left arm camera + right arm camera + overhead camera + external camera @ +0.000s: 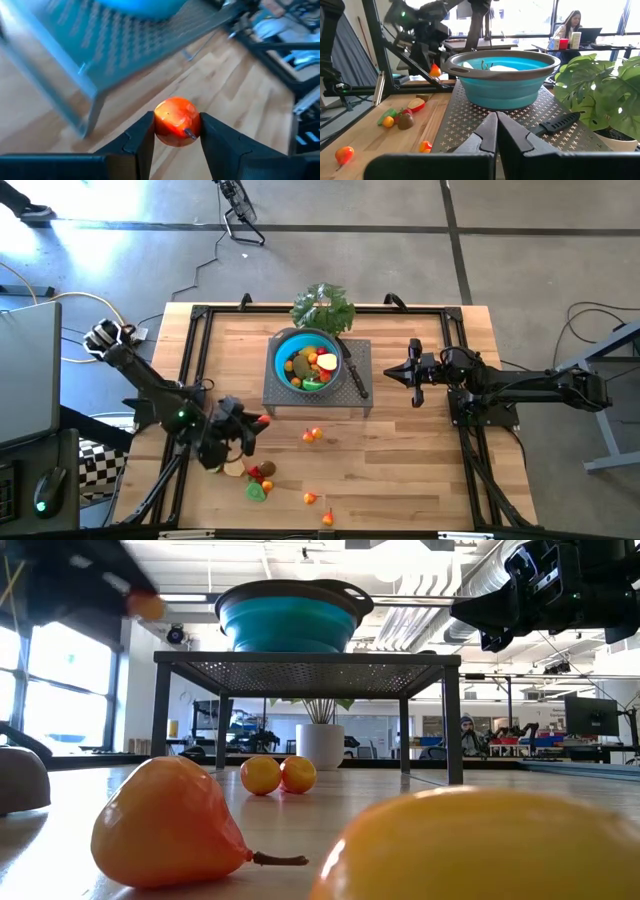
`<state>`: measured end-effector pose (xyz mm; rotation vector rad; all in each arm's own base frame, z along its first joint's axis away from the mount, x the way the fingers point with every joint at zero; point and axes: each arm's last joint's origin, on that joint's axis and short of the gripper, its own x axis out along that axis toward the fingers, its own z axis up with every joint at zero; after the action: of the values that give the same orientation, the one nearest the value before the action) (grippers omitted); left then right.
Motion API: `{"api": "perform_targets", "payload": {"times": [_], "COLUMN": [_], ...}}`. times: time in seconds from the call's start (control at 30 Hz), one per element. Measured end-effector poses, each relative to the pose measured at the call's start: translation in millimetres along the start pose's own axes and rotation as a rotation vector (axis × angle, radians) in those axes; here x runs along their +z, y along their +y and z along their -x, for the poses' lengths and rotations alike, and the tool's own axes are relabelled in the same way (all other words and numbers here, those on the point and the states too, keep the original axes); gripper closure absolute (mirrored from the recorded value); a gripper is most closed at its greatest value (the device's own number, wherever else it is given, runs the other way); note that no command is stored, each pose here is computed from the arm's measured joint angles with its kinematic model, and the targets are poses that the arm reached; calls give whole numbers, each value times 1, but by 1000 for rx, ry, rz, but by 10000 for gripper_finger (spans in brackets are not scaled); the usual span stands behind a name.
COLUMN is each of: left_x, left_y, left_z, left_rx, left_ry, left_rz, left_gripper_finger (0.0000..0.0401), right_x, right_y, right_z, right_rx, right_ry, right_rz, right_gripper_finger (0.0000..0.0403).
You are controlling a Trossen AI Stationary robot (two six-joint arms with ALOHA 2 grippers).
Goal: Pick & Place Fruit
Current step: Put the strawberry into the blue strainer bowl on the shelf
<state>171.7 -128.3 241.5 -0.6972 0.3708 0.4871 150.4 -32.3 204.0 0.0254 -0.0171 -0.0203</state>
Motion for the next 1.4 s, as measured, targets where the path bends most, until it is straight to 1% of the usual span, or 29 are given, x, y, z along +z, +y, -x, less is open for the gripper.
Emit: {"api": "perform_targets", "payload": {"times": [0.1, 0.2, 0.27, 0.4, 0.47, 0.67, 0.73, 0.8, 0.9, 1.0, 1.13, 1.23, 1.4], "left_x": [16, 33, 44, 66, 76, 106, 121, 135, 151, 160, 166, 173, 186], "left_y": [-7, -9, -7, 0, 3, 7, 8, 10, 11, 15, 25, 30, 31], "left_z": [0, -1, -2, -6, -9, -22, -25, -26, -30, -36, -46, -50, -55], "left_rx": [-68, -98, -93, -53, -36, -25, -28, -48, -85, -88, -17, 7, 98], "left_ry": [-32, -89, -127, -200, -233, -326, -341, -338, -307, -265, -212, -160, -67], "left_rz": [-44, -93, -119, -125, -146, -195, -204, -210, -257, -294, -301, -304, -318], "left_gripper_finger": [263, 263, 263, 263, 263, 263, 263, 263, 263, 263, 263, 263, 263], "right_x": [0, 0, 0, 0, 0, 0, 0, 1, 5, 9, 11, 11, 11], "right_y": [0, 0, 0, 0, 0, 0, 0, -1, -3, -4, -5, -5, -5], "right_z": [0, 0, 0, 0, 0, 0, 0, 0, 0, 1, 1, 1, 1], "right_rx": [0, 0, 0, 0, 0, 0, -2, -31, -107, -164, -187, -192, -192], "right_ry": [0, 0, 0, 0, 0, 0, -2, -11, -51, -87, -102, -104, -102], "right_rz": [0, 0, 0, 0, 0, -22, -13, 33, 113, 127, 128, 144, 172], "right_gripper_finger": [401, 401, 401, 401, 401, 401, 401, 401, 401, 401, 401, 401, 401]}}
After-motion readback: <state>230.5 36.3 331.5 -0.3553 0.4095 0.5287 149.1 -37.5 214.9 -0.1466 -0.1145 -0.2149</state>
